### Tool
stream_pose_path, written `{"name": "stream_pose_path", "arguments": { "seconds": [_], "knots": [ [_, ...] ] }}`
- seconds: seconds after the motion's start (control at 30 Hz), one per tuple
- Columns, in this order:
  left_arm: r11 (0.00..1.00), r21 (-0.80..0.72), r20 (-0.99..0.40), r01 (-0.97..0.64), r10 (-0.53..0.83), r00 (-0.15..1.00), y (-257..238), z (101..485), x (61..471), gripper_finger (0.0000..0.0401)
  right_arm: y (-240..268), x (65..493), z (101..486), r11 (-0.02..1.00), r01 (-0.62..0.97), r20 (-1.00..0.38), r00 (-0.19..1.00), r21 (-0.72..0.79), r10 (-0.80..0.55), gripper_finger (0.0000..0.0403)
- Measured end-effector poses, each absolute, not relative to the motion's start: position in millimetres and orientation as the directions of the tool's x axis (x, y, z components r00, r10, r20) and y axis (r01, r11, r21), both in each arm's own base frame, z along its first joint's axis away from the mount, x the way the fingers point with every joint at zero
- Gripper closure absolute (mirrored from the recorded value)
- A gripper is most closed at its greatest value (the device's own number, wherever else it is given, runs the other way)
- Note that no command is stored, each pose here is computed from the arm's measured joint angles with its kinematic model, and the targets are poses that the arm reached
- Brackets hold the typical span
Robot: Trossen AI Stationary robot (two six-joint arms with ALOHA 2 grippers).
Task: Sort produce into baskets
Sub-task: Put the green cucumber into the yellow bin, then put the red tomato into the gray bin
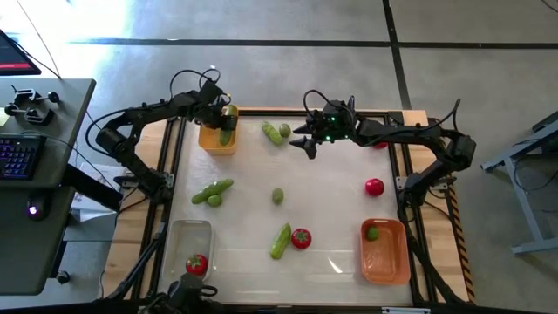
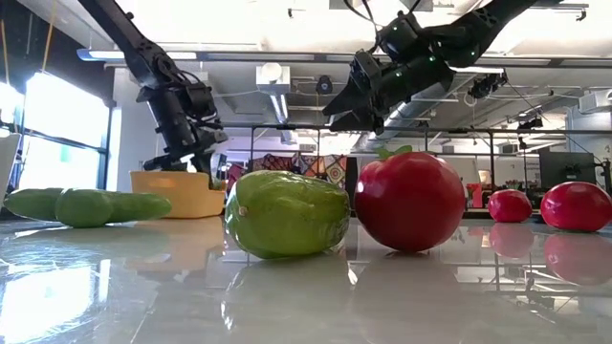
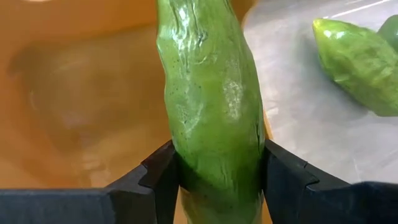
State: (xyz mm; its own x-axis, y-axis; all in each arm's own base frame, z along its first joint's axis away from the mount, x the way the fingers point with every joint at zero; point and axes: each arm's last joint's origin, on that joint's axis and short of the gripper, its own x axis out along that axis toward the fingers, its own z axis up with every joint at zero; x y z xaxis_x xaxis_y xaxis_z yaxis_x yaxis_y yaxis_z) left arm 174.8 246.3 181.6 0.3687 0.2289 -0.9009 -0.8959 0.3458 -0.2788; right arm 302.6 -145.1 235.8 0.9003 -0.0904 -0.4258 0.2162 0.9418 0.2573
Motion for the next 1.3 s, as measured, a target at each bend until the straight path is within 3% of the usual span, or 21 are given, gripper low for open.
{"name": "stream_pose_path", "arguments": {
  "seconds": [0.37,0.93,1.3],
  "knots": [
    [0.328,-0.251,-0.908,-0.911,0.247,0.339,245.5,182.8,173.7,0.0153,-145.0,302.3,235.0,0.943,0.215,-0.433,0.897,0.253,-0.089,0.0151],
    [0.340,-0.290,-0.913,-0.895,0.181,0.365,241.5,181.5,173.0,0.0149,-144.8,301.9,234.1,0.946,0.212,-0.442,0.893,0.244,-0.086,0.0151],
    [0.523,-0.142,-0.866,-0.840,0.346,0.362,218.1,217.6,184.7,0.0149,-145.6,300.8,232.1,0.962,0.224,-0.468,0.875,0.157,-0.127,0.0151]
  ]
}}
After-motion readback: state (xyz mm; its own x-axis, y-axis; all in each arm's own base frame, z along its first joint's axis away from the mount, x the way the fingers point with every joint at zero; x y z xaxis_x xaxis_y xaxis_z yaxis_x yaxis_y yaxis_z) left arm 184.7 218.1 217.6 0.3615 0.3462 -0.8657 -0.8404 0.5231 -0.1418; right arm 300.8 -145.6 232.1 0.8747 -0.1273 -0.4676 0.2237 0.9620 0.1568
